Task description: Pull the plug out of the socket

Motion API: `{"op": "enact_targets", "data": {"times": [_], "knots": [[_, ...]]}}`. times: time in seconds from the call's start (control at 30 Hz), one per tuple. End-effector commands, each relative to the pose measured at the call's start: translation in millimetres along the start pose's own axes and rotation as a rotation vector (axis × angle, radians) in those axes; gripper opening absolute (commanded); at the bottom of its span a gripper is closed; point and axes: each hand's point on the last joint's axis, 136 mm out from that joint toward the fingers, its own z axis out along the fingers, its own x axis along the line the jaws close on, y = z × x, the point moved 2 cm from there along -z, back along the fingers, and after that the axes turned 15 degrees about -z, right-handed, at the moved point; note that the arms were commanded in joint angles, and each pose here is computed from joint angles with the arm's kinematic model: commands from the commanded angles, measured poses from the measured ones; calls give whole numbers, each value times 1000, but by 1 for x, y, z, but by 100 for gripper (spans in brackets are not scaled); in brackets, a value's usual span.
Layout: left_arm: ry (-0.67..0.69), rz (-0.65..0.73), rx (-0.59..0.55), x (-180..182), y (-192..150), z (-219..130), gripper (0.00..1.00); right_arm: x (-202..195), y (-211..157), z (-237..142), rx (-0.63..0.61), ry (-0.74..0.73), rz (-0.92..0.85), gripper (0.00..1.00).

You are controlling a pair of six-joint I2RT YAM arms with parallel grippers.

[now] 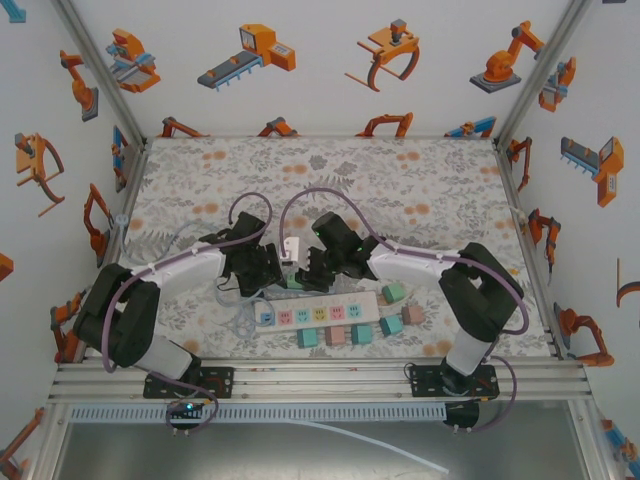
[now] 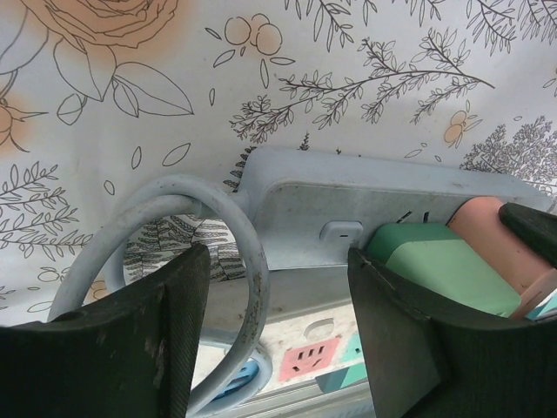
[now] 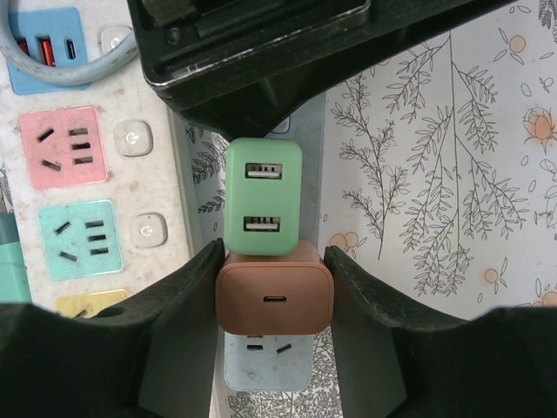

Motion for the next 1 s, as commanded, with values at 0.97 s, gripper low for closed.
{"op": "enact_targets", "data": {"times": [0.97], "knots": [[289,-36,-22,71,-9,59,60,-36,51,-31,-48,-137,-43,2]]}}
